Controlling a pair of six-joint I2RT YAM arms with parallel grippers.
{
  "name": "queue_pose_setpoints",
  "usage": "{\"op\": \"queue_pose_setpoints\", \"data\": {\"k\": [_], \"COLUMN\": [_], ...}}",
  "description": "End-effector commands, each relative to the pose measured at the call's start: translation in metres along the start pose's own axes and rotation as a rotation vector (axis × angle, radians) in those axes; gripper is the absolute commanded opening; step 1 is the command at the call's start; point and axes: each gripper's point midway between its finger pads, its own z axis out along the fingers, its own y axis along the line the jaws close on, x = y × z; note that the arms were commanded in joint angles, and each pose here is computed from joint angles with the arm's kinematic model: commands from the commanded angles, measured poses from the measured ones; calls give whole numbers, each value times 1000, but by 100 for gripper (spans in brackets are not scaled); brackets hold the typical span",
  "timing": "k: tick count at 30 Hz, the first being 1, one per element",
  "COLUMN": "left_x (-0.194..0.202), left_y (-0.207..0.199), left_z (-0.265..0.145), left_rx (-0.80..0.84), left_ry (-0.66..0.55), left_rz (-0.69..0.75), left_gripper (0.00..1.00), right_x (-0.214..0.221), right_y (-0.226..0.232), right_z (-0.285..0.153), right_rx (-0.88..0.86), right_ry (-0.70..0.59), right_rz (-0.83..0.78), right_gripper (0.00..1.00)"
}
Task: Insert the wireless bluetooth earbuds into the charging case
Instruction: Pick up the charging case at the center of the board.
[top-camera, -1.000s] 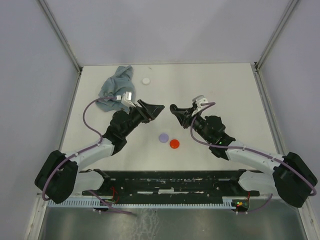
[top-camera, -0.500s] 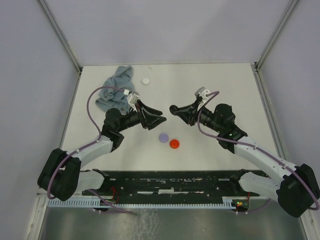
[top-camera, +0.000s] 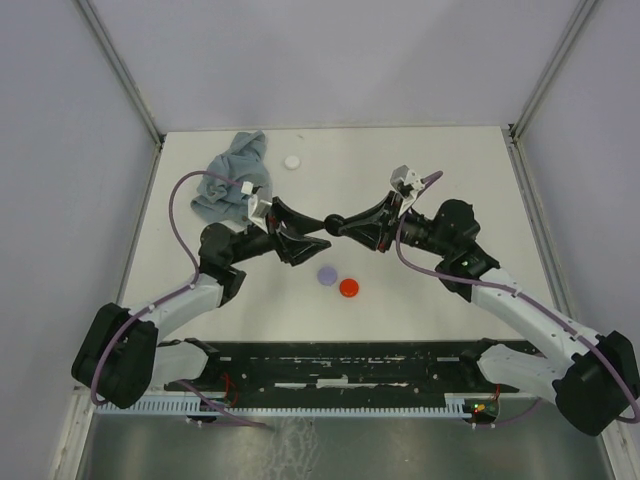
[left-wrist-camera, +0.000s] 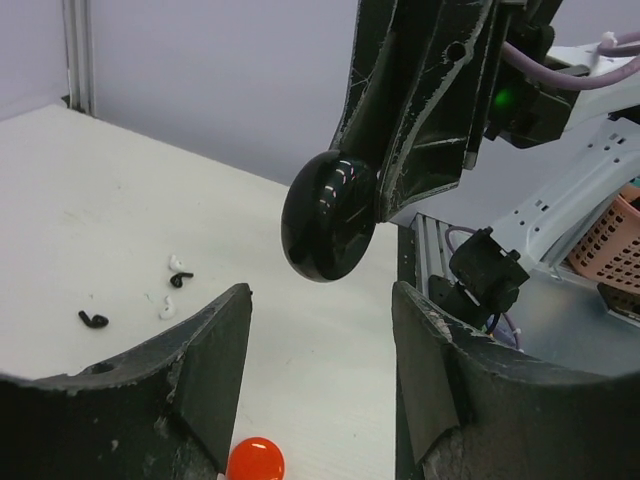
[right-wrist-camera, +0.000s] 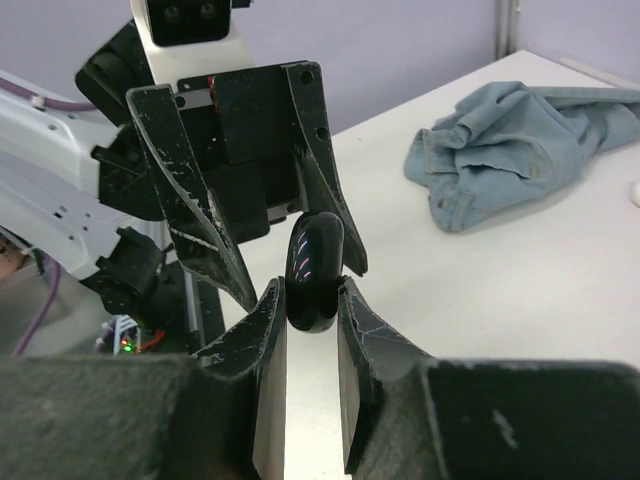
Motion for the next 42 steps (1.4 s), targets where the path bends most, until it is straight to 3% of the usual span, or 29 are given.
{"op": "queue_pose_setpoints", "data": {"k": [1,14,24,29,32,37,42], "left_x": [-20,-30,-37,-36,-36,-24,-9], "left_y": [-25,-41,-48,-48,-50,-40,-27], "left_z": [1,7,6,6,6,6,6], "left_rx": [101,152,177,183,187,144,68], "left_ry": [-66,-105,-143,-138,-138,-91,-18], "left_rz": [110,120,104,97,101,122,183], "left_gripper": [64,54,52,37,24,9,3], "right_x": [-38,-36,-30,-29,-26,-22,-17], "right_y": [26,36,42,46,45,36,28], "right_z": [6,12,14,15,14,8,1], "right_rx": [-129,-207,-243,-262,-260,-179,-120], "right_ry": [-96,-99,-84,-78,-65,-3,81], "right_rz": [3,28,34,26,19,-60,-132], "right_gripper": [12,12,12,13,19,41,54]}}
